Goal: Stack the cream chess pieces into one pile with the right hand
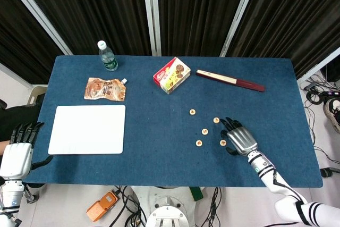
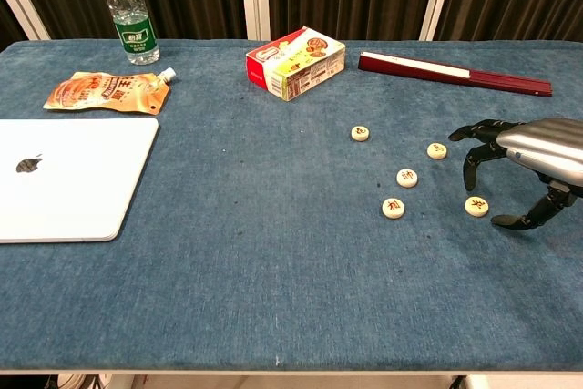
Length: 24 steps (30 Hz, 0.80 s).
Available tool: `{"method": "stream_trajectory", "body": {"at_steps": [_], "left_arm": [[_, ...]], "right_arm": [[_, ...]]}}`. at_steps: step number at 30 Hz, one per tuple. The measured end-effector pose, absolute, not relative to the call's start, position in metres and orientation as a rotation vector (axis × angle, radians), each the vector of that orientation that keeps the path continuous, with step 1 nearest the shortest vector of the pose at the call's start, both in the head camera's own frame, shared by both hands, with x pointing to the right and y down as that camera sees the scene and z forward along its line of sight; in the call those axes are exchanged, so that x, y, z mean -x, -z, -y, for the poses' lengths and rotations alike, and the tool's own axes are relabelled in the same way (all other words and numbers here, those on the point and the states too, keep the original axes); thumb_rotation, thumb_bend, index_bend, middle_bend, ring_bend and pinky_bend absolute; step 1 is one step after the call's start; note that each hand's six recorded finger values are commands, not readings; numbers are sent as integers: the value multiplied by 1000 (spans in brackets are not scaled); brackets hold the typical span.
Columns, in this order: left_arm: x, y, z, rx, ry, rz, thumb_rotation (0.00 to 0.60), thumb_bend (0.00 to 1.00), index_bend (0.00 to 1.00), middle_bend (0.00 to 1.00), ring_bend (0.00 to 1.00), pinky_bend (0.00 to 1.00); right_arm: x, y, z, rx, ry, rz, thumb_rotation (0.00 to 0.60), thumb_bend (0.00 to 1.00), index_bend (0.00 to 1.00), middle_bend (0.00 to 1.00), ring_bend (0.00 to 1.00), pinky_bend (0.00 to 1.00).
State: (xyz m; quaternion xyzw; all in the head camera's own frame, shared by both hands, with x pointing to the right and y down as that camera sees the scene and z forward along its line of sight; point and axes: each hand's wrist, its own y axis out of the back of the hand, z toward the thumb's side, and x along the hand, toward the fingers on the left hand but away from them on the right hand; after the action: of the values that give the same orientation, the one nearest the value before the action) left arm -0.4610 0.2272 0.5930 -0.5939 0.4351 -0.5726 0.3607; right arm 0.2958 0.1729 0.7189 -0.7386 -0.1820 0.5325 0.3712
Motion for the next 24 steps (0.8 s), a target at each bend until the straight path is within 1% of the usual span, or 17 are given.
{"method": "stream_trajectory", "body": {"at_steps": [3,9,17,24], "left_arm": [[462,-593,-228,1530,1477,-1121,600,0,120,119,99,12],[465,-593,-229,1524,1482,-1128,600,0,121,119,98,12],[467,-593,-232,1520,1490,-1133,600,0,120,119,98,12],[469,-591,-232,1515,1488,-1135,600,0,120,119,98,12]], "right_arm": [[-294,-721,-173,1898,-1366,463,600,428,485,128,96,199],[-291,-726,-174,1903,-1368,455,600,430,500,139,100,199],[-289,-728,-173,1901,-1366,460,600,485,573,175,122,205],[-281,-718,-167,1918,-1327,495,600,490,584,183,126,206]]}}
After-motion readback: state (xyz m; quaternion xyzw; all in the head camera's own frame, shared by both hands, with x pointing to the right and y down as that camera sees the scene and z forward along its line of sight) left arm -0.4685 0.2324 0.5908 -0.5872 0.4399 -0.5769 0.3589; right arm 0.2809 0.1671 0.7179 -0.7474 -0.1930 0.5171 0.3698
